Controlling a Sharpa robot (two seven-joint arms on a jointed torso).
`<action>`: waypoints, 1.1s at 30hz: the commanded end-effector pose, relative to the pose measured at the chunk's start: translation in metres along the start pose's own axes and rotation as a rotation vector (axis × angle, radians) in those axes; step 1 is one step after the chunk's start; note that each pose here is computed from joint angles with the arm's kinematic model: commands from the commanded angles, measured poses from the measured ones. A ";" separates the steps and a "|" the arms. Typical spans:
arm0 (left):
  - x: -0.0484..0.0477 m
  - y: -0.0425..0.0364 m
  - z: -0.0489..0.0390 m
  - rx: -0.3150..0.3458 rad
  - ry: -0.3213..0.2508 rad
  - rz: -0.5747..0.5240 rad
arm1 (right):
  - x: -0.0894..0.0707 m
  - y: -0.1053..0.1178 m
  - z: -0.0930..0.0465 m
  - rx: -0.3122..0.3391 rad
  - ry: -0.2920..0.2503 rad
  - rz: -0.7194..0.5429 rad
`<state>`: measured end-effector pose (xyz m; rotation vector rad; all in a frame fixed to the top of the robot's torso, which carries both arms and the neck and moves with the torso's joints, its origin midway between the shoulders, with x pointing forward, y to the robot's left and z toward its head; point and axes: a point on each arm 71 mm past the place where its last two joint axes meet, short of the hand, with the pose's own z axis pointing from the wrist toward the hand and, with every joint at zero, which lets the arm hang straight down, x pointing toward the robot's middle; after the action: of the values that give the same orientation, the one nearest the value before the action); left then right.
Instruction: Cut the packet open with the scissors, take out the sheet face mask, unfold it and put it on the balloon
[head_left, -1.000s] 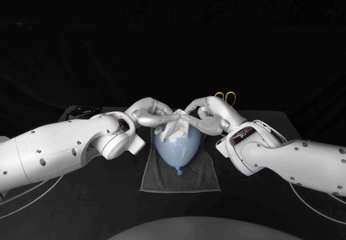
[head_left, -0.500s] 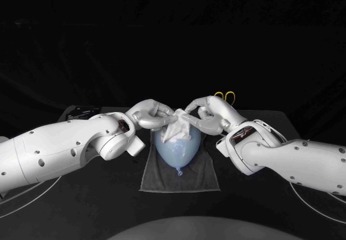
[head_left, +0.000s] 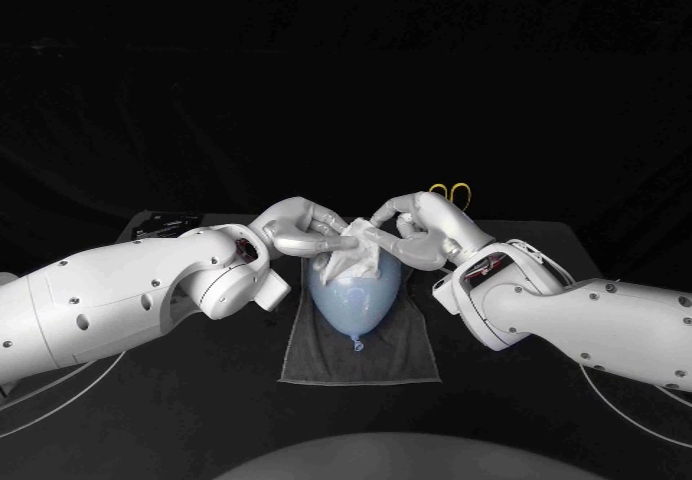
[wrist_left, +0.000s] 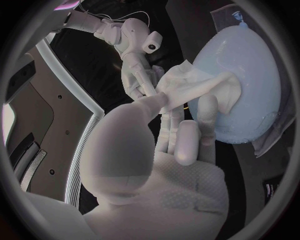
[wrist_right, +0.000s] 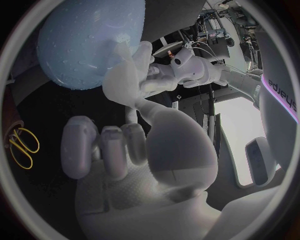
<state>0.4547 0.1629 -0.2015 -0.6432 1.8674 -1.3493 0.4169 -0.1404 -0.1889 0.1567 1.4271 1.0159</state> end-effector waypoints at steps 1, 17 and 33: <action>-0.0027 -0.0011 0.0003 0.005 -0.039 -0.016 | 0.001 0.000 0.000 -0.004 0.012 -0.003; -0.0014 -0.0022 -0.0009 0.029 0.000 -0.017 | 0.001 0.000 0.000 -0.001 0.014 -0.004; 0.0001 0.0026 -0.0036 -0.002 0.105 -0.075 | 0.001 0.001 0.000 -0.011 0.005 -0.003</action>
<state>0.4547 0.1693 -0.2031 -0.6570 1.8989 -1.3904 0.4170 -0.1399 -0.1893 0.1547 1.4325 1.0167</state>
